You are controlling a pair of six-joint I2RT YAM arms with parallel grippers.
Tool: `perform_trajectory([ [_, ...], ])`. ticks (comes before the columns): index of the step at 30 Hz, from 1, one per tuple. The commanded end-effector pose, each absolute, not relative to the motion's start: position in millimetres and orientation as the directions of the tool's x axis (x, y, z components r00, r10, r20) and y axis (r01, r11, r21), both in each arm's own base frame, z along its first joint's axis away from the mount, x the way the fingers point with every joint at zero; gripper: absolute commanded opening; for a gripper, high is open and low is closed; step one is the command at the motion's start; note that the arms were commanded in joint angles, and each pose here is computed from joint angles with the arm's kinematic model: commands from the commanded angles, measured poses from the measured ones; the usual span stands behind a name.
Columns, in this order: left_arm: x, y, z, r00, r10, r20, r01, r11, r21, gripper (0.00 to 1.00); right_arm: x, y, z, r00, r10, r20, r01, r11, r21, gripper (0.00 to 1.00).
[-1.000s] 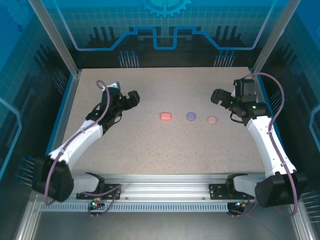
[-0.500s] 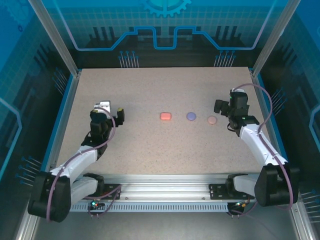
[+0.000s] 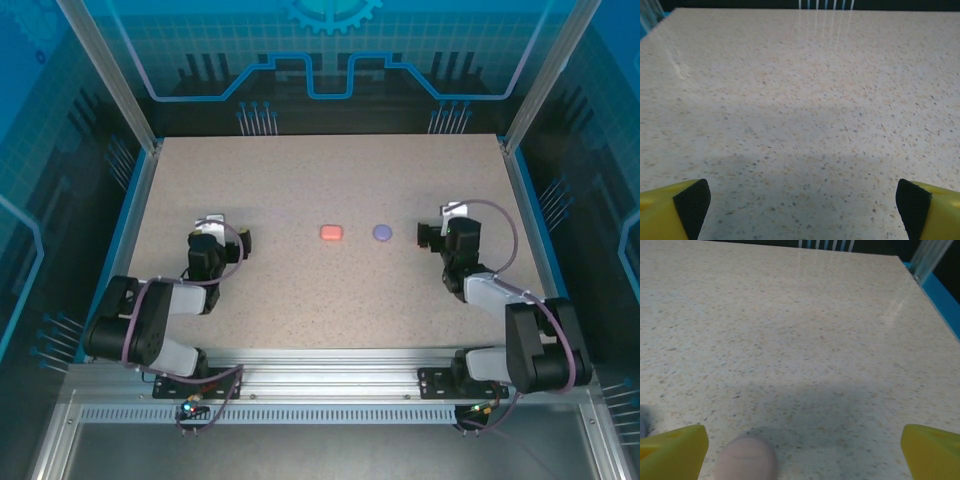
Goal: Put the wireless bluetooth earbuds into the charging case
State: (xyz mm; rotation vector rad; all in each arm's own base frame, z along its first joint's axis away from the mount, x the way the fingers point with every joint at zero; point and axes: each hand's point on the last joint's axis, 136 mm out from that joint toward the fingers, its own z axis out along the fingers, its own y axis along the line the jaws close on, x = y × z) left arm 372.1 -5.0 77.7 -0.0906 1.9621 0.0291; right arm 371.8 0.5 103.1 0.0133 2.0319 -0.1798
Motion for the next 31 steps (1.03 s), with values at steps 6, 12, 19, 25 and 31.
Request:
perform_trajectory([
  [6, 396, -9, 91, -0.378, -0.072, -0.923, -0.001, 0.997, -0.078, 0.99, 395, 19, 97, -0.370, -0.104, -0.923, 0.010, 0.993, -0.116, 1.00],
  [12, 397, -4, 89, -0.387, -0.103, -0.916, -0.016, 0.994, -0.105, 0.99, 396, 12, 95, -0.375, -0.060, -0.925, 0.005, 0.998, -0.067, 1.00],
  [19, 396, -5, 90, -0.382, -0.092, -0.919, -0.010, 0.995, -0.096, 0.99, 396, 15, 96, -0.371, -0.084, -0.925, 0.011, 0.995, -0.095, 1.00],
  [25, 396, -5, 90, -0.383, -0.093, -0.919, -0.012, 0.995, -0.095, 0.99, 399, 25, 93, -0.395, -0.076, -0.915, -0.106, 0.994, -0.036, 1.00],
  [31, 396, -5, 90, -0.384, -0.092, -0.919, -0.011, 0.995, -0.096, 0.99, 397, 30, 93, -0.387, -0.096, -0.917, -0.119, 0.991, -0.054, 1.00],
])
